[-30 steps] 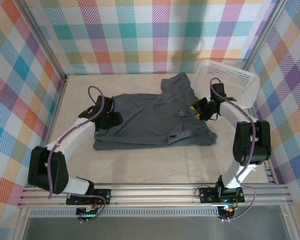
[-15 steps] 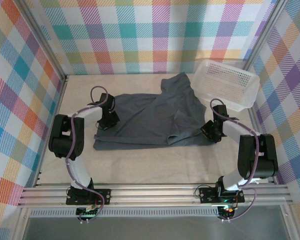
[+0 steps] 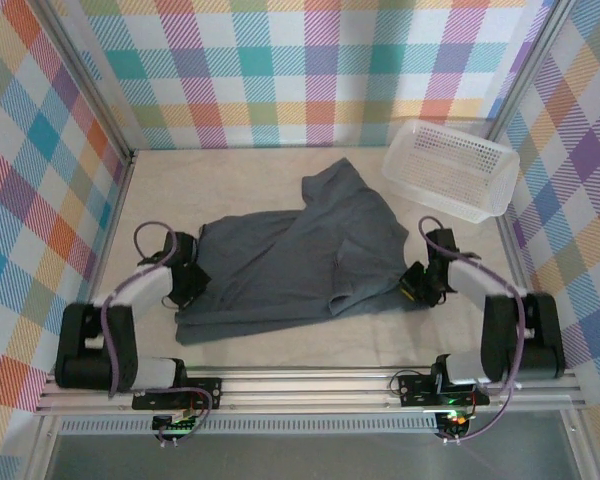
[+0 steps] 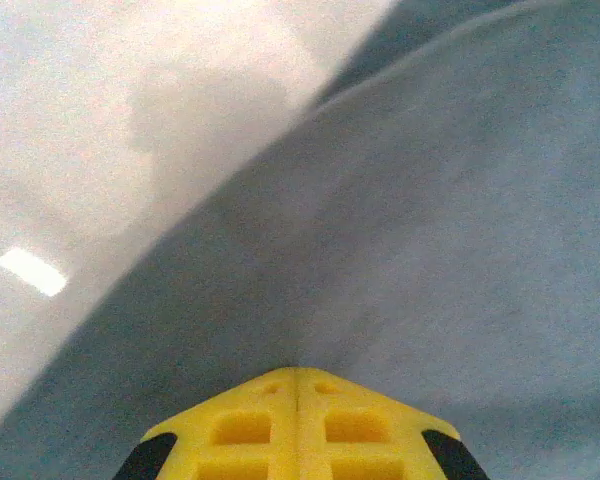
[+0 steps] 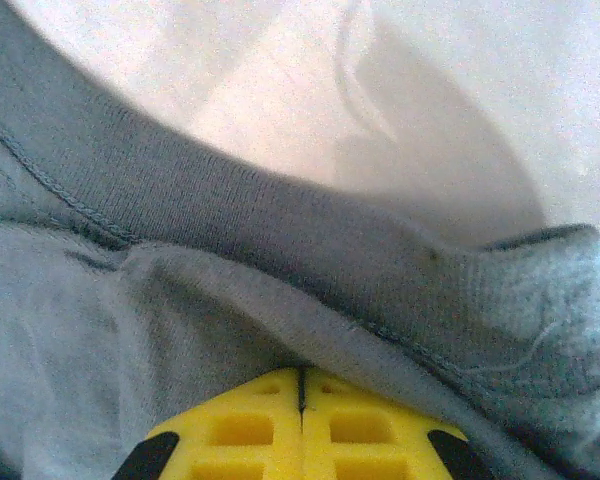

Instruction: Fold the inside-out t-shirt

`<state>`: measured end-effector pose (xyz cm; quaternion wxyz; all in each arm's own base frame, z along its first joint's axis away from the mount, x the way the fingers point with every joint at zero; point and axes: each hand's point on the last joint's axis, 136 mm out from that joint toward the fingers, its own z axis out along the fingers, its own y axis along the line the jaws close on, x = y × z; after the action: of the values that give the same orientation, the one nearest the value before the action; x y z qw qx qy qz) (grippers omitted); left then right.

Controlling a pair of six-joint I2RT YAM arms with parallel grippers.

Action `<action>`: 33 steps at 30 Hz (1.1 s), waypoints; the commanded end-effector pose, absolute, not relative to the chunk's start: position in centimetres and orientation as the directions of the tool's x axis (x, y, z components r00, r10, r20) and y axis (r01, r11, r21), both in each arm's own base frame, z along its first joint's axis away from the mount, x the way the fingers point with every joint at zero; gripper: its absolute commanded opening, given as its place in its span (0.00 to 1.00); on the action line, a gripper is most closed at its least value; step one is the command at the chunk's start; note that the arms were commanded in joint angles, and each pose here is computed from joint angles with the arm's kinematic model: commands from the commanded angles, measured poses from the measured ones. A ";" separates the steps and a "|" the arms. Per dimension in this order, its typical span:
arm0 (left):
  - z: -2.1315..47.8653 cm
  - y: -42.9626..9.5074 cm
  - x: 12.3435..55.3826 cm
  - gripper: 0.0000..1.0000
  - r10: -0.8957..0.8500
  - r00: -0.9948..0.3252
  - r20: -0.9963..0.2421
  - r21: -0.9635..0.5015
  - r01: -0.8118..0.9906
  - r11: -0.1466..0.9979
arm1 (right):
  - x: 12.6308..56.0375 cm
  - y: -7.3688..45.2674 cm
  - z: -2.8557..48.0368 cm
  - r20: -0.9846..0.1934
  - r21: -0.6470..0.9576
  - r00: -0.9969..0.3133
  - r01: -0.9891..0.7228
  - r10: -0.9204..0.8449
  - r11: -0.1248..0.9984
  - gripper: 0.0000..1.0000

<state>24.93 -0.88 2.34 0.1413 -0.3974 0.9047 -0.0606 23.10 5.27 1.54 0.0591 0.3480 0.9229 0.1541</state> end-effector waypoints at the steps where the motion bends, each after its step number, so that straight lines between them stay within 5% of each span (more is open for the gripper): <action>1: 3.1 -0.8 23.0 0.00 -0.746 -0.631 -0.213 -0.253 -0.702 0.666 | 17.2 5.1 0.7 0.093 0.244 -0.746 0.659 0.659 0.711 0.06; 3: 5.1 -2.5 24.6 0.03 -0.694 -0.680 -0.238 -0.364 -0.600 0.712 | 18.6 5.7 3.0 0.023 0.321 -0.797 0.577 0.603 0.751 0.09; 7: 11.1 -3.5 28.2 0.37 -0.597 -0.691 -0.408 -0.459 -0.410 0.788 | 25.6 7.4 10.6 -0.278 0.409 -0.877 0.262 0.392 0.874 0.20; 11: 15.1 -1.9 32.4 0.45 -0.517 -0.651 -0.555 -0.382 -0.353 0.854 | 33.0 10.0 14.7 -0.479 0.317 -0.855 0.042 0.198 0.948 0.33; 16: 14.1 -0.9 38.4 0.47 -0.415 -0.704 -0.577 -0.253 -0.329 0.910 | 41.8 10.8 14.5 -0.565 0.082 -0.821 0.047 0.085 0.996 0.43; 19: 11.3 -1.3 41.4 0.48 -0.384 -0.779 -0.495 -0.215 -0.319 0.923 | 44.3 11.6 13.8 -0.549 0.079 -0.828 0.082 0.112 0.993 0.43; 27: 5.8 -1.2 45.0 0.52 -0.337 -0.865 -0.371 -0.125 -0.313 0.941 | 43.5 13.4 12.2 -0.503 0.147 -0.856 0.055 0.123 0.988 0.47; 33: 3.4 -0.1 45.8 0.32 -0.309 -0.897 -0.316 -0.025 -0.318 0.948 | 42.8 13.3 12.1 -0.497 0.159 -0.857 0.060 0.132 0.986 0.48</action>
<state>46.37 -1.50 3.66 0.1825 -0.1660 0.9689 -0.0213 43.34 12.95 11.08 0.2553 0.0527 0.9637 0.0584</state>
